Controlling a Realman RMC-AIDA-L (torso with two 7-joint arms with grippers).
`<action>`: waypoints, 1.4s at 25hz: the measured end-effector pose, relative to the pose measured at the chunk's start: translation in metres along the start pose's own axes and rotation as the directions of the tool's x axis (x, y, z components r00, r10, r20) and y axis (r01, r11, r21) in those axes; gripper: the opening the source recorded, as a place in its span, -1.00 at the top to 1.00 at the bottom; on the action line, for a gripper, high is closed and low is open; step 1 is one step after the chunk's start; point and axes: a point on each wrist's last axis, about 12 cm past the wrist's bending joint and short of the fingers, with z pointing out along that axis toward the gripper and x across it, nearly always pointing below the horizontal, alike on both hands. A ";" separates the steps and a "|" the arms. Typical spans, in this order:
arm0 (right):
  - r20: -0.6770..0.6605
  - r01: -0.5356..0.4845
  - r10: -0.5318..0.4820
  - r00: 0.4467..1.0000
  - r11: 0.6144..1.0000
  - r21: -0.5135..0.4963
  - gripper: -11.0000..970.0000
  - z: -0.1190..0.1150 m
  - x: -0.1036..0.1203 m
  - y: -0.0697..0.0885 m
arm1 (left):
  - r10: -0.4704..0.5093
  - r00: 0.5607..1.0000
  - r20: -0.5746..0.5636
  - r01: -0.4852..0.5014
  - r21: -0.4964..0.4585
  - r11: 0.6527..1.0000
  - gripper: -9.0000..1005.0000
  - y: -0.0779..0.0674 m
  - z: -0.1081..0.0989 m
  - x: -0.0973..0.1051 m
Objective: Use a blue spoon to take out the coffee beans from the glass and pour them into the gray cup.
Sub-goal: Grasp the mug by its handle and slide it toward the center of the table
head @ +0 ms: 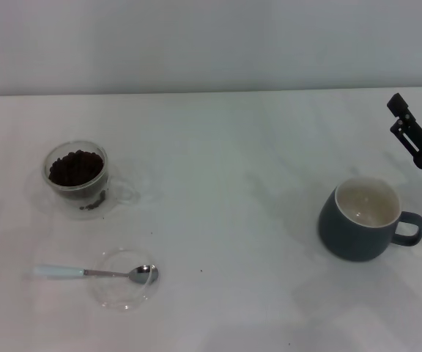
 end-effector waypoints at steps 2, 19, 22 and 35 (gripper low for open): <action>0.000 0.000 0.000 1.000 1.000 0.000 -0.58 0.000 0.000 0.000 | 0.000 1.000 0.001 0.000 0.004 1.000 -0.29 -0.001 0.001 0.000; -0.071 0.007 -0.003 0.997 0.999 0.052 -0.58 -0.056 0.003 -0.005 | 0.008 1.000 0.006 -0.008 -0.008 1.000 -0.29 0.003 0.000 -0.001; -0.124 0.012 -0.007 0.992 0.999 0.040 -0.58 -0.073 0.006 -0.003 | 0.010 1.000 0.007 -0.010 -0.008 1.000 -0.29 0.004 0.000 -0.001; -0.278 -0.004 0.002 0.961 1.000 -0.007 -0.57 -0.108 0.018 0.006 | 0.014 1.000 -0.001 -0.014 -0.014 1.000 -0.29 0.006 -0.004 0.000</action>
